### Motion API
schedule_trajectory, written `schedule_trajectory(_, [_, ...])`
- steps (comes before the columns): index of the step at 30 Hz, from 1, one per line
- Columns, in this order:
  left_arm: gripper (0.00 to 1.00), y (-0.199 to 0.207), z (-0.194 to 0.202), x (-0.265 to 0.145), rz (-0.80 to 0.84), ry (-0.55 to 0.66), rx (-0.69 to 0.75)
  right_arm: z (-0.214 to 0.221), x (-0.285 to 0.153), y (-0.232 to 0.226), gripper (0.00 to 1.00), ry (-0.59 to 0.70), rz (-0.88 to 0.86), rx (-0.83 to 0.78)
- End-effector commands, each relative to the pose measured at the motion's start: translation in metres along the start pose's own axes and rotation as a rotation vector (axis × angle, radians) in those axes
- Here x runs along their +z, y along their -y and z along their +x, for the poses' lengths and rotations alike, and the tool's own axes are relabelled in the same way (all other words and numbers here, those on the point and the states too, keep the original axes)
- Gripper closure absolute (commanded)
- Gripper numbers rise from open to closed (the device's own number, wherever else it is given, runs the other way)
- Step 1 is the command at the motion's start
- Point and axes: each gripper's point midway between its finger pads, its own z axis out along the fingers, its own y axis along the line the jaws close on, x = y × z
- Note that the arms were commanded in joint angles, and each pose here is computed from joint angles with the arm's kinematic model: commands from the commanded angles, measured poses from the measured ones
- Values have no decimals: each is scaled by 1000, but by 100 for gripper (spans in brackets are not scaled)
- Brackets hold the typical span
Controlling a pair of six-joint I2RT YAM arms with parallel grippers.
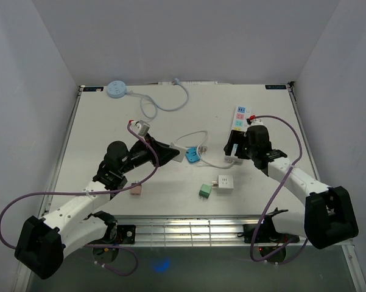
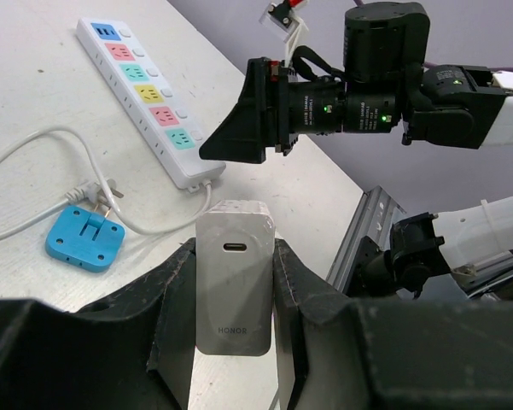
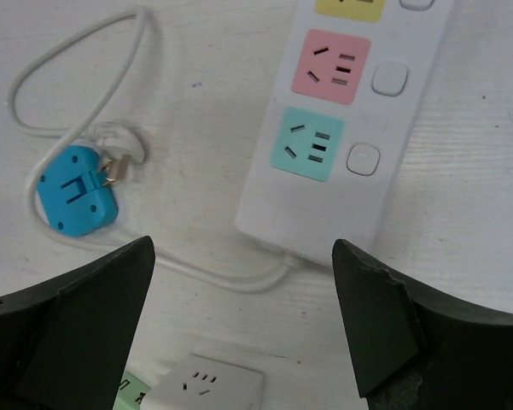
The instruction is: Insert the plug
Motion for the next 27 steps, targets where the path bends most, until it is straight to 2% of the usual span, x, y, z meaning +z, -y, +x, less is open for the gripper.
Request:
schedule_trajectory(1, [100, 5, -19, -2, -2, 52, 38, -2, 4, 15, 11, -28, 128, -23])
schedule_trajectory(27, [100, -2, -16, 4, -29, 25, 39, 6, 45, 46, 11, -64, 462, 8])
